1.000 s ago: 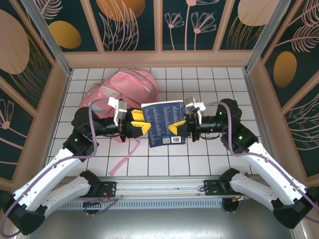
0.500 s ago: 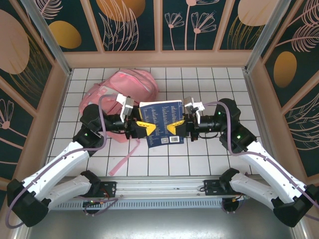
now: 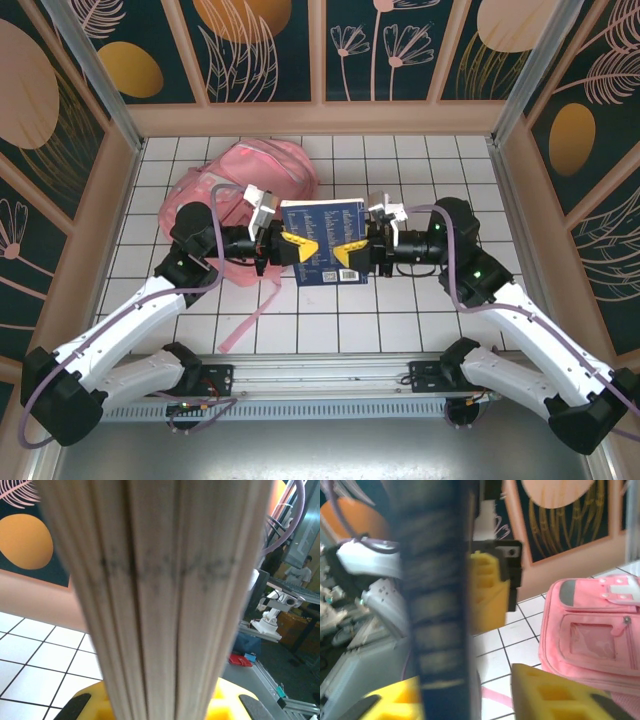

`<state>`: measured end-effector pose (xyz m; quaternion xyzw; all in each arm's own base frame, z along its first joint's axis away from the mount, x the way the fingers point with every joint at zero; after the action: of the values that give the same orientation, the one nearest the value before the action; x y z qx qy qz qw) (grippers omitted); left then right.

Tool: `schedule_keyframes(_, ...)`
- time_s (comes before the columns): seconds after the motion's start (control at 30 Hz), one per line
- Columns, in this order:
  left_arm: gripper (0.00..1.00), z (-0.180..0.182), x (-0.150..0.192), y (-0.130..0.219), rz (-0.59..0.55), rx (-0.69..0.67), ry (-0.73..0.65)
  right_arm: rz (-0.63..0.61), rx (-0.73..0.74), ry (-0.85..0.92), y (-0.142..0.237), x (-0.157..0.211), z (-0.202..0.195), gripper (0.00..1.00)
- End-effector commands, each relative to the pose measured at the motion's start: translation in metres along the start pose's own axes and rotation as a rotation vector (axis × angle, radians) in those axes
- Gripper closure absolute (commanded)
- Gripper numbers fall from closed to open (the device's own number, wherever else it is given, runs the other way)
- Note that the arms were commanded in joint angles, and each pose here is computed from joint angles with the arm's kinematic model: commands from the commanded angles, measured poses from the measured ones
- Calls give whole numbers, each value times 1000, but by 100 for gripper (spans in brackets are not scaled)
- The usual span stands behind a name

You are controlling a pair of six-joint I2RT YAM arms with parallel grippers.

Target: Pack books, pencil case, and school supplies into a backpack

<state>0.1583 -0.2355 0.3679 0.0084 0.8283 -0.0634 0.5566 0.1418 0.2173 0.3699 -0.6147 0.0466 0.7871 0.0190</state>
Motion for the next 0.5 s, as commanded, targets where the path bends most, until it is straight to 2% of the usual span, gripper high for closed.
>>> schedule_keyframes(0.0,100,-8,-22,1,-103,-20,-71,-138,104,17,8,-10,-6,52)
schedule_keyframes(0.1,100,0,-38,11,-324,-114,0,-342,154,-42,21,-5,-10,42)
schedule_keyframes(0.2,100,1,-48,24,-539,-107,95,-602,177,-103,40,-6,-12,30)
schedule_keyframes(0.27,100,7,-51,29,-625,-103,162,-712,179,-167,48,-8,-15,23)
schedule_keyframes(0.37,100,11,-51,33,-699,-68,227,-794,155,-277,48,-13,-25,18)
schedule_keyframes(0.47,100,16,-54,35,-739,-65,271,-790,95,-345,36,-20,-31,16)
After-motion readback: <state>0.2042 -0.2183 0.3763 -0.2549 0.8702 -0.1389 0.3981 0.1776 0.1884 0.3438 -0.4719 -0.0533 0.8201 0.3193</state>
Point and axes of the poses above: each hand's point on the last joint's axis, 136 mm out from that joint toward the fingers, its own y axis back along the fingers, its own z axis along the line the jaws close on, x = y × z, the point moved 6 cm from there along y, back along the fingers, and after that the axes turned 2 degrees about y, right-handed, at the moved point
